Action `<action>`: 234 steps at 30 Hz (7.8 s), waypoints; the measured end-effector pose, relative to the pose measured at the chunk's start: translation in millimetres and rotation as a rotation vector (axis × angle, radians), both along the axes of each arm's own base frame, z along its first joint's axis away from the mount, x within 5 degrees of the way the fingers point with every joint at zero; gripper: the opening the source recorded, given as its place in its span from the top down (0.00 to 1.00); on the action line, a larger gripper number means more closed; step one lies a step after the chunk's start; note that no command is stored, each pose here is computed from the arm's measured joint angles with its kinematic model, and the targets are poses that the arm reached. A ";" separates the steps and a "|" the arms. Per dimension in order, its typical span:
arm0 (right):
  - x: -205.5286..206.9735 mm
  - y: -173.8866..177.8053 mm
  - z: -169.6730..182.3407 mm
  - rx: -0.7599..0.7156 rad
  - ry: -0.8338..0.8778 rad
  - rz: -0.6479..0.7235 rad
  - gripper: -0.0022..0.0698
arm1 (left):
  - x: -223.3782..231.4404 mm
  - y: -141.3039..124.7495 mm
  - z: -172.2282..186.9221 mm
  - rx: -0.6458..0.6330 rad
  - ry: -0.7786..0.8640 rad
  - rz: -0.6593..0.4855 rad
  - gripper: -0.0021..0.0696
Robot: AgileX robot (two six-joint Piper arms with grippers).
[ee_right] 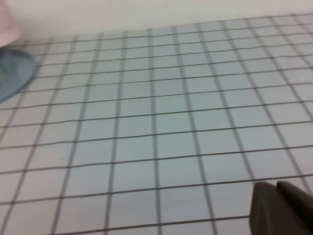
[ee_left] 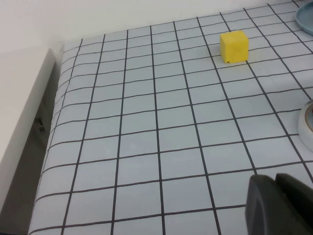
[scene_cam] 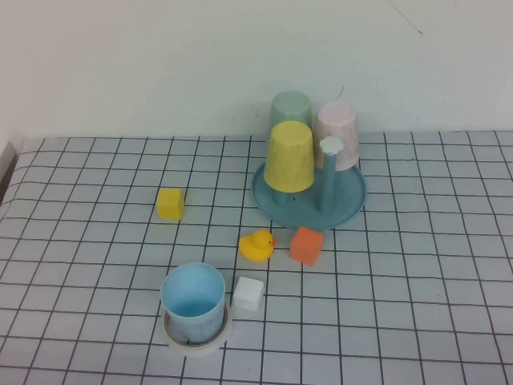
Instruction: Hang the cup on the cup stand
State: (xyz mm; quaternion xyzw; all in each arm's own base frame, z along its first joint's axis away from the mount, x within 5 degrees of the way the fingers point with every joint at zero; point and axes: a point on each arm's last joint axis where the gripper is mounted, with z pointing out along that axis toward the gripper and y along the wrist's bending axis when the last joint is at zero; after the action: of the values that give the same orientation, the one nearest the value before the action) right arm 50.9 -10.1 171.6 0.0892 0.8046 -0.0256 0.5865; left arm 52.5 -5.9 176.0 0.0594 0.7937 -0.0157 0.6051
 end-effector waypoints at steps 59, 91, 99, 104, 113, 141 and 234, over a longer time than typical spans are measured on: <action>0.6 5.7 0.1 0.261 -0.031 -0.036 0.97 | 0.0 -6.0 3.3 -0.284 0.001 0.005 0.97; 3.6 29.3 12.4 0.853 -0.145 0.092 0.97 | 44.1 -24.8 129.5 -0.120 0.264 -0.194 0.97; 2.8 32.1 10.2 0.855 -0.108 0.112 0.97 | 126.4 -32.3 187.7 0.078 0.517 -0.305 0.97; 1.6 35.2 7.8 0.851 -0.067 0.135 0.97 | 182.1 -38.5 194.0 0.091 0.671 -0.350 0.97; 1.5 35.5 7.6 0.782 -0.068 0.160 0.97 | 231.7 -62.1 161.2 0.182 0.921 -0.433 0.97; 1.5 35.5 7.6 0.719 -0.071 0.180 0.97 | 290.4 -137.2 33.4 0.206 1.146 -0.388 0.36; 209.6 194.5 200.5 1.028 0.295 1.005 0.01 | 169.1 -97.3 139.3 -0.247 -0.690 -0.465 0.96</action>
State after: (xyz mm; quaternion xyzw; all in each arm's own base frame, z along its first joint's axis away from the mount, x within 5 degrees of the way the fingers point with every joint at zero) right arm 260.5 184.4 372.0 -0.0313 0.7293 0.6155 0.2971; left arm 221.5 -103.2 315.3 0.1656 0.5025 -0.2259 0.8180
